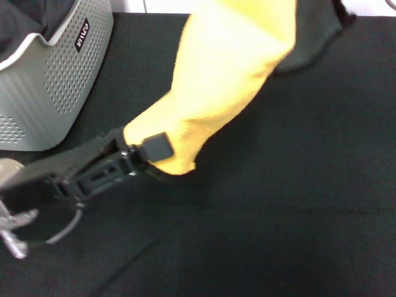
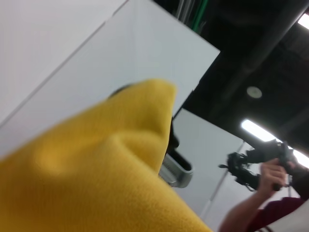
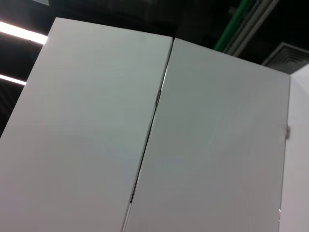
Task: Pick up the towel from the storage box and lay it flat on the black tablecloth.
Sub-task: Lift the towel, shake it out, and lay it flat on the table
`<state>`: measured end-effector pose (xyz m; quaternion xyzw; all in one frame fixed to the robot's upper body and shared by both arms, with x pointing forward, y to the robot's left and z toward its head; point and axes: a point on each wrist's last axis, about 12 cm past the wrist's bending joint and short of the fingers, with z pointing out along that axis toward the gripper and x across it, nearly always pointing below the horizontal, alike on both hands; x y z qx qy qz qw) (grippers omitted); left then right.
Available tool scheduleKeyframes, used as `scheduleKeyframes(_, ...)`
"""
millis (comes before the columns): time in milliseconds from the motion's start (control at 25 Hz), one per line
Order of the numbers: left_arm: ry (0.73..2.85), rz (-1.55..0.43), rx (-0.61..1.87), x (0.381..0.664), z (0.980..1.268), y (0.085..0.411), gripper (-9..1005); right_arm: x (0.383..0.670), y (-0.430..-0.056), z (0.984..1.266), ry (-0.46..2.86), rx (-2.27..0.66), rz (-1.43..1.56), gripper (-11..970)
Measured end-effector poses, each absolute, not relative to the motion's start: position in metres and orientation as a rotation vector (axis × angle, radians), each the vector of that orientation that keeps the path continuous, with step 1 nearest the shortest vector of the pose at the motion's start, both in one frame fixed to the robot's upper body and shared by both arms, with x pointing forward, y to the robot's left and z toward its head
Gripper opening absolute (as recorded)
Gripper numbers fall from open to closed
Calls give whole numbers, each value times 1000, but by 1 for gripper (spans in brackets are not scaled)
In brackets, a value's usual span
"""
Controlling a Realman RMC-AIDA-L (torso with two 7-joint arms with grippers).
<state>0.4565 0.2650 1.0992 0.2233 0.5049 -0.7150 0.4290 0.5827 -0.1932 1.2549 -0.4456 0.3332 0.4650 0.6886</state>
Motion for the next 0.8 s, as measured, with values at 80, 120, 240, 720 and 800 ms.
scheduleKeyframes(80,1225,-1747,551,452,1092,255,83,587,-183,1261,724,-999,1038,91)
scheduleKeyframes(120,1213,-1731,548,451,1090,251,83,588,-179,1263,716,-999,1036,92)
scheduleKeyframes(240,1176,-1670,543,447,1081,234,83,591,-166,1268,689,-1002,1022,92)
scheduleKeyframes(720,1153,-1451,448,450,1069,224,113,593,-134,1286,609,-1043,1033,95)
scheduleKeyframes(800,1147,-1417,431,450,1068,226,158,593,-134,1287,604,-1037,1035,96)
